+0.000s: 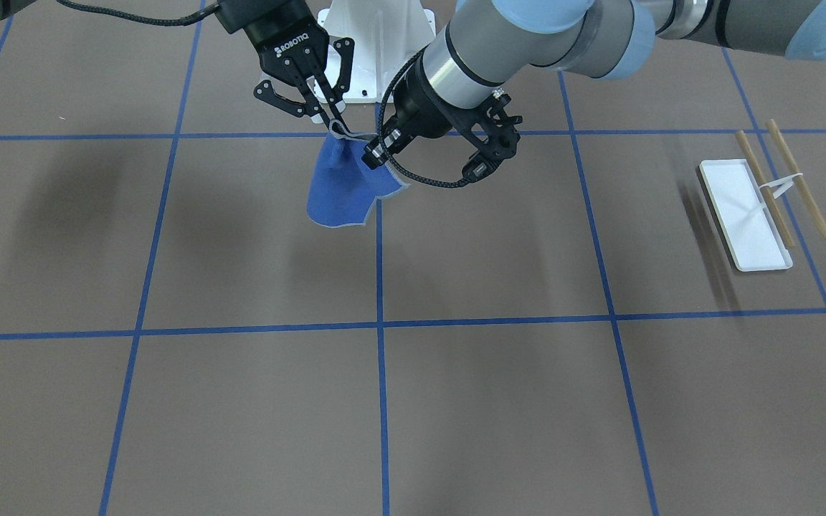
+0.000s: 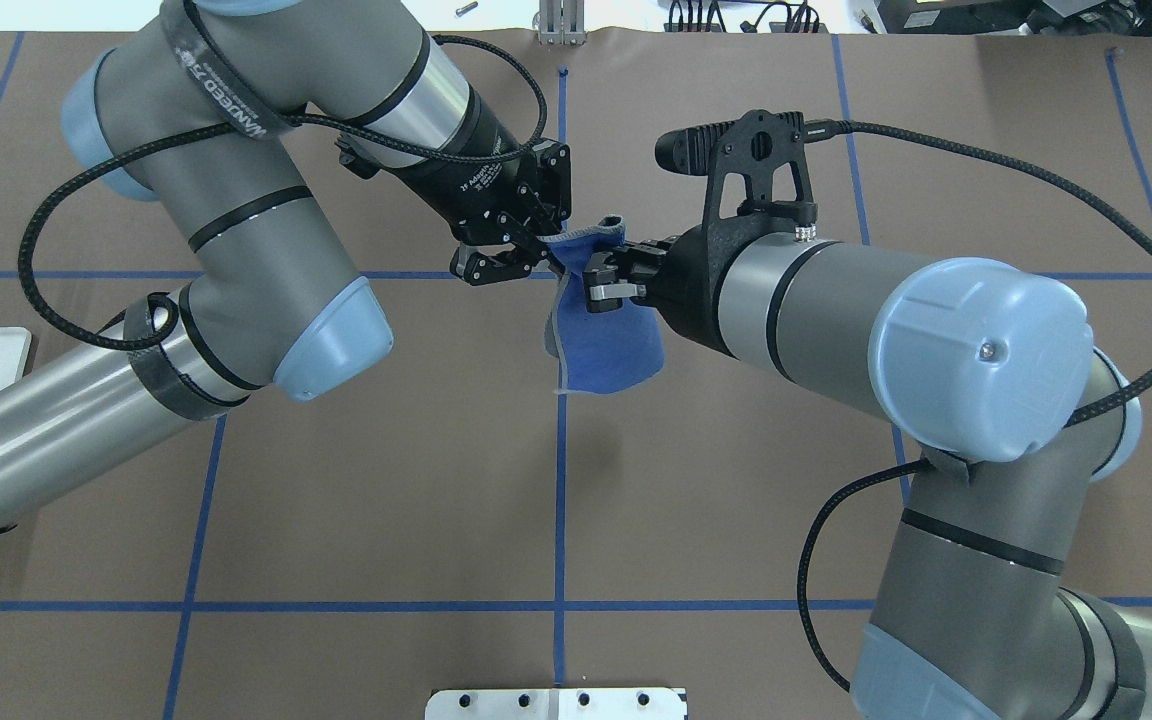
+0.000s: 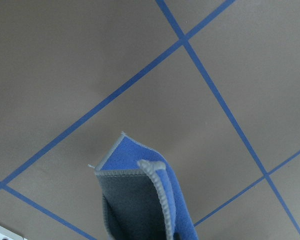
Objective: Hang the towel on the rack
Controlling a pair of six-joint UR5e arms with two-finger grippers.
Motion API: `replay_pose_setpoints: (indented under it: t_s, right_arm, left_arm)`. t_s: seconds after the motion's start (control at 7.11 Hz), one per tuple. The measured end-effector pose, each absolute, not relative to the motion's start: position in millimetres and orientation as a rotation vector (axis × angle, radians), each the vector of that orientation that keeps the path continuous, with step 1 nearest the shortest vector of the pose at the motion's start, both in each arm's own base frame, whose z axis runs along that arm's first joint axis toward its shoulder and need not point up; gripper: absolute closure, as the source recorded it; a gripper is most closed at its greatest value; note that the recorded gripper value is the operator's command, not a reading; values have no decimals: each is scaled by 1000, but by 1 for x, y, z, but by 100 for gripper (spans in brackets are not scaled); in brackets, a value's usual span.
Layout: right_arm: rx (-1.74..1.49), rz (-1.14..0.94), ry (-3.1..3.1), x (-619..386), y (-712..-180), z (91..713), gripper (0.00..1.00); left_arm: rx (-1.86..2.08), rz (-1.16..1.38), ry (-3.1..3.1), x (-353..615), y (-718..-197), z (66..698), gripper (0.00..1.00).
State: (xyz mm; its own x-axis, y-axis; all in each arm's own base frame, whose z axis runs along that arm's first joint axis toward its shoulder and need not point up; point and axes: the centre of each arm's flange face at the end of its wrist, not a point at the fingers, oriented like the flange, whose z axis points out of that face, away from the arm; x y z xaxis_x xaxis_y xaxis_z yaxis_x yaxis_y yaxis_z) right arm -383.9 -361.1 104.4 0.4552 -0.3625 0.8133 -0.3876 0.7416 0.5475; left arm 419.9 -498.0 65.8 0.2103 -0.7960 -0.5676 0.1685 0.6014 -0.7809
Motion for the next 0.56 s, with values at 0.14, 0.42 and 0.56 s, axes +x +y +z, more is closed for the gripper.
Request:
replay_pose_setpoints:
  t_s: [0.14, 0.42, 0.56]
  right_arm:
    - [771, 20, -1137, -377, -361, 105, 0]
    - [739, 8, -1132, -354, -379, 116, 0]
    - [709, -11, -1118, -333, -397, 128, 0]
  left_arm:
    - [-669, -747, 1177, 398, -509, 70, 100]
    - [-679, -727, 1196, 337, -522, 96, 100]
    - [-657, -708, 1209, 310, -519, 117, 100]
